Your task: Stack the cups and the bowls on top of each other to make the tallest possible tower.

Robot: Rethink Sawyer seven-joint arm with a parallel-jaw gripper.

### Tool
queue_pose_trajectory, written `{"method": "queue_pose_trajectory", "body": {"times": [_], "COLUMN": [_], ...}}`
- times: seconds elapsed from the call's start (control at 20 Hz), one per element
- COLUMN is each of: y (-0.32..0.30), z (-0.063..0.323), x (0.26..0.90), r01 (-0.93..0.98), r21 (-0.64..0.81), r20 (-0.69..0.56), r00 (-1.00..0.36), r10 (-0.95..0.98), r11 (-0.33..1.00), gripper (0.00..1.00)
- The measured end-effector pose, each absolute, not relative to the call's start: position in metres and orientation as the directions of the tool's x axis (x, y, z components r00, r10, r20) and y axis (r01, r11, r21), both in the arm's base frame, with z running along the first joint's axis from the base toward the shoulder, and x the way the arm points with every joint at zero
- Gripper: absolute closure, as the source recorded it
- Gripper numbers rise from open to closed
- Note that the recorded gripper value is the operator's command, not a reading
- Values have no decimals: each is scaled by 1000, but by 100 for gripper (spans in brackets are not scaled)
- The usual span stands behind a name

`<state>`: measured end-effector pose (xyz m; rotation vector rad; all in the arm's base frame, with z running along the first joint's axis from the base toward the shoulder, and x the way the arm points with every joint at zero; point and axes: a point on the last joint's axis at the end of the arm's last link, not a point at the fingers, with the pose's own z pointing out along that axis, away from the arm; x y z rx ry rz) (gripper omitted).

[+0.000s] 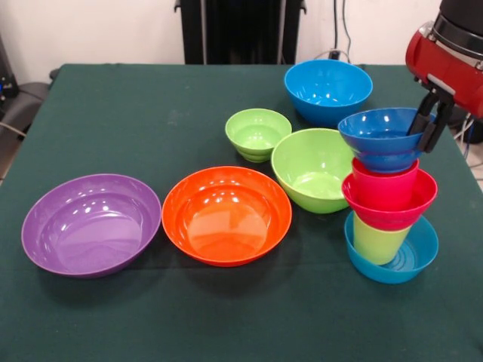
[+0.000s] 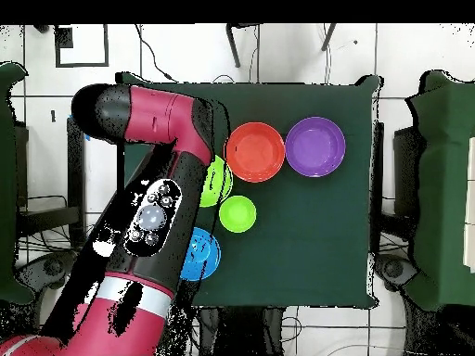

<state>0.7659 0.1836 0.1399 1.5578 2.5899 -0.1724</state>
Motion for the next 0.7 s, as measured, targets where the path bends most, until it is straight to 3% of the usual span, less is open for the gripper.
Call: {"method": "queue_pose_trajectory", "body": {"times": [0.5,0.55,0.7], "y": [182,182,182], "z": [137,137,137], "x": [765,765,765], "r01": [884,884,885], "r21": [-44,-45,-44], "r20": [-158,-159,-158], "r00": [-466,-465,-465], "r10": [871,871,871], "r11": [465,464,464], "gripper": [100,0,0]}}
